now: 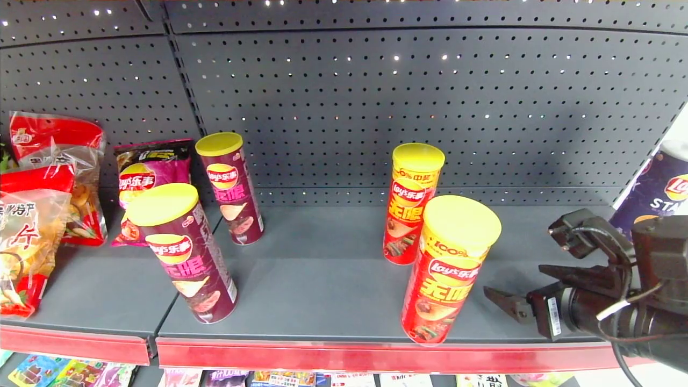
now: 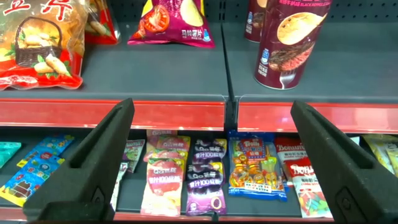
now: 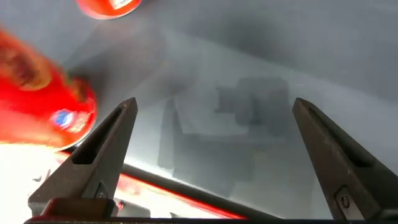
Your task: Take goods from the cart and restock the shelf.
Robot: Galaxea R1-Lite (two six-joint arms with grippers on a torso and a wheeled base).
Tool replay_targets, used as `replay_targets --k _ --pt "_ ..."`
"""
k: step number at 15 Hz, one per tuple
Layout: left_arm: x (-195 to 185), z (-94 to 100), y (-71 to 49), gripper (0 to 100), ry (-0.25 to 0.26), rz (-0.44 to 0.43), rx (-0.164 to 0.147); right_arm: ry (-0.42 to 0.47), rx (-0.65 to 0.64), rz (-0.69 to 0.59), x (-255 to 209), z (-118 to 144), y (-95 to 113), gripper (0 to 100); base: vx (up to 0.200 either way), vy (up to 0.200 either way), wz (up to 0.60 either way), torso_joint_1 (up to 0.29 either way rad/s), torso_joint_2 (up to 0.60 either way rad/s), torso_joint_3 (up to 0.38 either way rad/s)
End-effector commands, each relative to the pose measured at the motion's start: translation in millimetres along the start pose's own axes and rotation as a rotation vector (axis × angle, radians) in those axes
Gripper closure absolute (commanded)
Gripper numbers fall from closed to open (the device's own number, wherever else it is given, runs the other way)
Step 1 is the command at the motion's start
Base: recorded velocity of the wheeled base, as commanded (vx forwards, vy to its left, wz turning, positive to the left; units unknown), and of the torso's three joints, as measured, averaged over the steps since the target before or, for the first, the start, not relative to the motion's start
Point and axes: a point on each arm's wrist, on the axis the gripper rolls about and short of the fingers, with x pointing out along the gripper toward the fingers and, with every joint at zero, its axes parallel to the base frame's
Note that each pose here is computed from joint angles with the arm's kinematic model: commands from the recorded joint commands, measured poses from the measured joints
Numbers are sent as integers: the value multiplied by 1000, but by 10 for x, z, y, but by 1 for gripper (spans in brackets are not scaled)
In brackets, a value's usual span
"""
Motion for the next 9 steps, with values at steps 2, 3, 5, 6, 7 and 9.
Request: replay_targets --k 2,3,5,6,7,9 --pt "1 0 0 0 1 0 0 29 -17 17 70 -26 58 0 0 0 0 0 0 0" --pt "1 0 0 0 1 0 0 35 -19 18 97 -28 68 0 0 0 0 0 0 0" --pt "1 0 0 0 1 0 0 46 -28 23 118 -48 85 0 0 0 0 0 0 0" --pt "1 0 0 0 1 0 0 50 -37 34 118 -57 113 0 0 0 0 0 0 0" --pt "1 0 0 0 1 0 0 56 -47 45 122 -71 142 0 0 0 0 0 0 0" --pt "1 0 0 0 1 0 0 63 -62 66 138 -79 201 0 0 0 0 0 0 0"
